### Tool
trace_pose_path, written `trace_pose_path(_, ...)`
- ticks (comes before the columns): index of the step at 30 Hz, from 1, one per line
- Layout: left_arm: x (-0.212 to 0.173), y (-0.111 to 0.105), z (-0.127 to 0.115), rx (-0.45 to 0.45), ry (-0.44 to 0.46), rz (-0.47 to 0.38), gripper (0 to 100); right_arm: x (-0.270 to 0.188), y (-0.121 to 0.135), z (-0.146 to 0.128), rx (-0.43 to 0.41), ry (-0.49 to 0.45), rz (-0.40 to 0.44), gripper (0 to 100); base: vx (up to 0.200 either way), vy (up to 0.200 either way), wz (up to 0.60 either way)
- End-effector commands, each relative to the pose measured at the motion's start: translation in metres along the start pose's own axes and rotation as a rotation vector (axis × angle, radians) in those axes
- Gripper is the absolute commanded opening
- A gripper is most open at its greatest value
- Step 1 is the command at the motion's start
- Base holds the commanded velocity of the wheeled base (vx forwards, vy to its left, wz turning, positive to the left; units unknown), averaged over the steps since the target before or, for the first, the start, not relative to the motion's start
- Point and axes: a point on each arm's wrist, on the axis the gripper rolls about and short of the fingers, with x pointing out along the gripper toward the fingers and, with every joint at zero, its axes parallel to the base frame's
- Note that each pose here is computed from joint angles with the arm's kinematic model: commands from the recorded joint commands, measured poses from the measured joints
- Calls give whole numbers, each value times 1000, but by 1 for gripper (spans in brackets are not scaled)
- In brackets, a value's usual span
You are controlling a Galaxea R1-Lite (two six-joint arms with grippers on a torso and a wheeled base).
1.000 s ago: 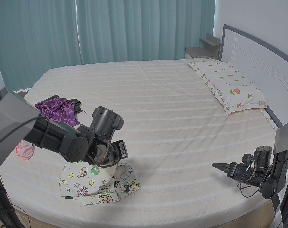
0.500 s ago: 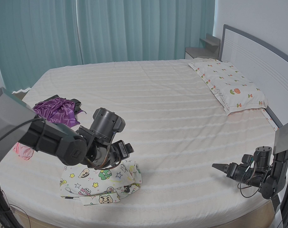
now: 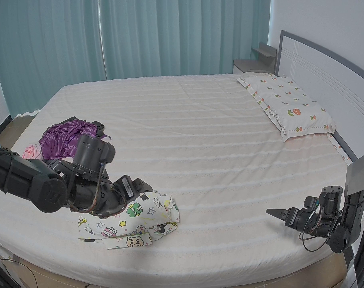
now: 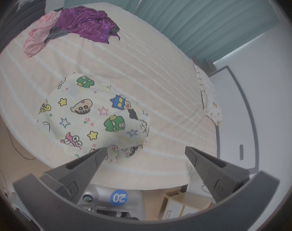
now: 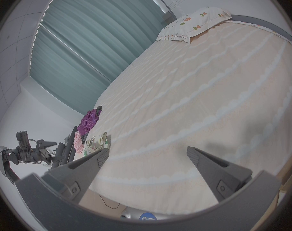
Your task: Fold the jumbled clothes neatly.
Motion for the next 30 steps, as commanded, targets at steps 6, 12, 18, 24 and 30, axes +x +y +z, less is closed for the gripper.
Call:
trace_pose_path(6,-4,44,30,-123,-31,-63,100,1,5,1,-21,-11,23,100,0,200,0)
trace_pose_path(12,2,58,41,-166,-21,-90,100,1,26,4,-80,-56,68,100,0,200,0)
trace_pose_path(18,2,66,46,-190,-55,-106,100,19,56,10,-140,-119,155,100,0,200,0)
trace_pose_path(24,-1,76,51,-222,-42,-119,100,48,95,14,-189,-116,223,100,0,200,0)
trace_pose_path(30,5,88,56,-256,-2,-128,100,74,128,-8,-210,-38,277,100,0,200,0)
